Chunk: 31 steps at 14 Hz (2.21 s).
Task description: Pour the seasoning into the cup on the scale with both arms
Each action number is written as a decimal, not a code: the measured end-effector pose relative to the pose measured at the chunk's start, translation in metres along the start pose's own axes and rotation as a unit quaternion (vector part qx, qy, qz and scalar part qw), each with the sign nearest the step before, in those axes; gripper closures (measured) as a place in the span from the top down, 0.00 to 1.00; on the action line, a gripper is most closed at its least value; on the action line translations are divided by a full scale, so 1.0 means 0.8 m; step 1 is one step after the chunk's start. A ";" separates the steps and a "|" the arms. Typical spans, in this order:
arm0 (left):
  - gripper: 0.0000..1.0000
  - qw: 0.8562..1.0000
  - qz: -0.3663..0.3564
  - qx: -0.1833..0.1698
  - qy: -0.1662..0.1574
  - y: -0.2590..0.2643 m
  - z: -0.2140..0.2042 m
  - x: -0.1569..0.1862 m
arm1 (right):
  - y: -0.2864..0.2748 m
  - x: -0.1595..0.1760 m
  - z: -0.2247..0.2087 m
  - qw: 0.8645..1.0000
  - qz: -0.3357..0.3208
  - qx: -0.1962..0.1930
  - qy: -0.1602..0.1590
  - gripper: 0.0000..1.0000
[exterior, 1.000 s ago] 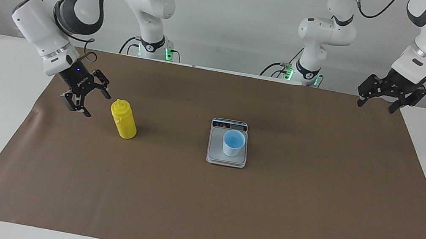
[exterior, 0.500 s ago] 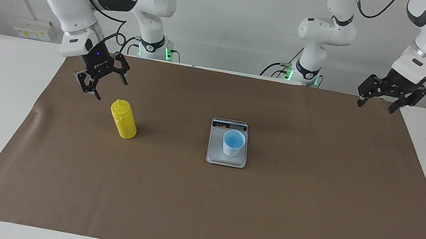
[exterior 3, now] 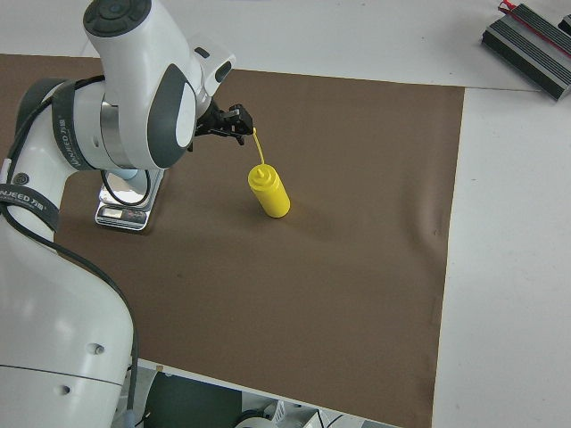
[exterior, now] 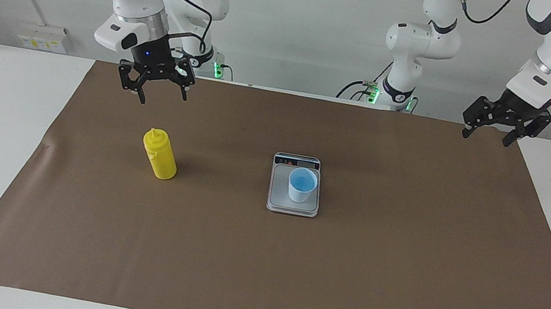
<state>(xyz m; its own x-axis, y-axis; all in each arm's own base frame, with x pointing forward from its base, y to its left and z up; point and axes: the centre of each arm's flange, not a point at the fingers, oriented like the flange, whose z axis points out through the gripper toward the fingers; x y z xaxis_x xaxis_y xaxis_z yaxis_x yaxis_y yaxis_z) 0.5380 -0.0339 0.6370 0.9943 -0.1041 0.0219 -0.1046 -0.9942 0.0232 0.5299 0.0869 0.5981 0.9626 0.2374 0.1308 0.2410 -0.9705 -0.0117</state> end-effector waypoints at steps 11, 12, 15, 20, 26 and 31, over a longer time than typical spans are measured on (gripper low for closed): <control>1.00 1.000 0.000 0.000 0.000 0.000 0.000 0.000 | 0.034 0.009 -0.044 0.991 0.098 -0.034 -0.079 1.00; 1.00 1.000 0.000 0.000 0.000 0.000 0.000 0.000 | 0.037 0.005 -0.042 0.990 0.105 -0.033 -0.089 1.00; 1.00 1.000 0.000 0.000 0.000 0.000 0.000 0.000 | 0.039 0.001 -0.040 0.986 0.128 -0.035 -0.103 1.00; 1.00 1.000 0.000 0.000 0.000 0.000 0.000 0.000 | 0.050 -0.004 -0.033 0.983 0.142 -0.032 -0.115 1.00; 1.00 1.000 0.000 0.000 0.000 0.000 0.000 0.000 | 0.048 -0.004 -0.034 0.983 0.146 -0.005 -0.112 1.00; 1.00 1.000 0.000 0.000 0.000 0.000 0.000 0.000 | 0.049 0.002 -0.038 0.985 0.146 -0.006 -0.092 1.00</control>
<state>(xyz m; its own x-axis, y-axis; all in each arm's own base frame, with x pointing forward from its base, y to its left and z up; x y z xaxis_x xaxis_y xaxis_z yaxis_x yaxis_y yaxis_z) 0.5380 -0.0339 0.6370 0.9943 -0.1041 0.0219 -0.1046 -0.9942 0.0232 0.5370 0.0481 0.6282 0.9971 -0.0497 -0.0577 -0.0504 -0.9987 -0.0111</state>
